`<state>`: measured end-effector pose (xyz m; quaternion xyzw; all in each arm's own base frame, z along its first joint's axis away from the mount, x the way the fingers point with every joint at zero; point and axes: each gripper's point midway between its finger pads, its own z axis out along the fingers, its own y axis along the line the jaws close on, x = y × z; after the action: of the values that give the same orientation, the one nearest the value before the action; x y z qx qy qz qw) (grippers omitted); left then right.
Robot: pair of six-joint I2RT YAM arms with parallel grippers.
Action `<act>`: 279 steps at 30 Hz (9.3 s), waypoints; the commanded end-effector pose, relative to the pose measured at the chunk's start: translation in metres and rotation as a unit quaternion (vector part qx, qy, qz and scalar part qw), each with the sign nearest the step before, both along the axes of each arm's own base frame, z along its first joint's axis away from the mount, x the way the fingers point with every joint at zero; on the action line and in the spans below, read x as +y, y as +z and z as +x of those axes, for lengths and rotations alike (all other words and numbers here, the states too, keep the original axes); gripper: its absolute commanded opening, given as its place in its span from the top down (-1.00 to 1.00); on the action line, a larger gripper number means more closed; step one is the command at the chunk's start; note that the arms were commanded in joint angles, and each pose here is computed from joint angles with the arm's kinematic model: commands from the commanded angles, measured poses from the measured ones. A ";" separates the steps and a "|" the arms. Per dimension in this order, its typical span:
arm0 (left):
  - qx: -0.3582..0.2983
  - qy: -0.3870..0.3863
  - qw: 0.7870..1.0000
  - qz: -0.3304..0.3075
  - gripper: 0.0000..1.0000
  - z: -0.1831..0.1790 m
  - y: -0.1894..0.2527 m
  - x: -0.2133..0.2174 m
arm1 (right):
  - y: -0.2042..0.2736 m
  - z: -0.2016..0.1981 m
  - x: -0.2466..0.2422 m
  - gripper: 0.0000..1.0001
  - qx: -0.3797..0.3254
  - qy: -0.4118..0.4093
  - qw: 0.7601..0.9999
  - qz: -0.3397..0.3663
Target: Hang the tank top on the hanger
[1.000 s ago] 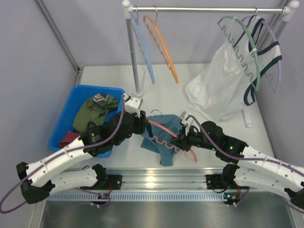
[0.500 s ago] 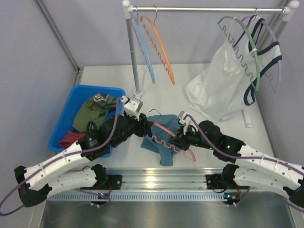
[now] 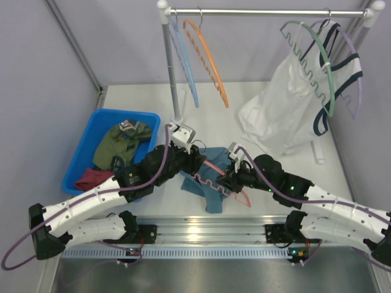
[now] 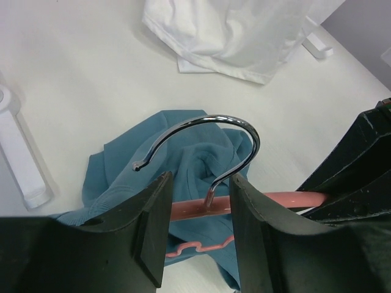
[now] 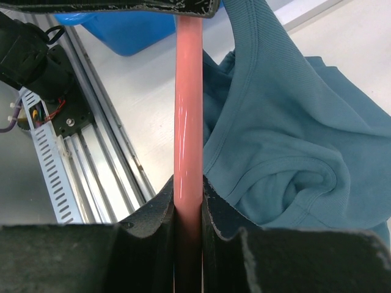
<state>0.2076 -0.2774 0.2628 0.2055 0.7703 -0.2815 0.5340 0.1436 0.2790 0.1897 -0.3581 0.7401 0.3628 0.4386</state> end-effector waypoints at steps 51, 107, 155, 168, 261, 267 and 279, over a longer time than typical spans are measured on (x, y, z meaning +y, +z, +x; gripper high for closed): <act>-0.086 0.067 0.994 0.023 1.00 0.041 0.018 -0.012 | 0.078 0.042 -0.052 -0.25 -0.022 -0.205 0.978 0.009; -0.074 0.165 0.982 0.050 1.00 0.076 -0.003 -0.015 | -0.127 -0.030 0.019 0.62 0.186 -0.245 0.937 -0.168; -0.116 0.091 0.989 0.020 1.00 0.042 0.045 0.008 | -0.094 0.004 -0.110 1.00 0.188 -0.389 0.898 -0.079; -0.138 0.080 0.987 0.028 1.00 0.038 0.054 0.015 | -0.089 0.004 -0.120 1.00 0.179 -0.393 0.899 -0.080; -0.156 0.027 0.983 -0.090 1.00 0.002 0.139 -0.003 | 0.161 0.013 -0.053 -0.16 -0.044 -0.035 0.995 -0.077; -0.157 0.006 0.982 -0.105 1.00 -0.007 0.151 -0.001 | 0.158 -0.004 -0.046 -0.19 -0.039 0.017 0.997 -0.064; -0.159 -0.028 0.980 -0.117 1.00 -0.010 0.168 -0.021 | 0.140 0.002 -0.042 -0.05 -0.030 -0.001 0.997 -0.065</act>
<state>0.2045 -0.2956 0.3800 0.2287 0.6743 -0.2962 0.6366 0.1402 0.2334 0.3181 -0.4085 0.7624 0.2933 0.4072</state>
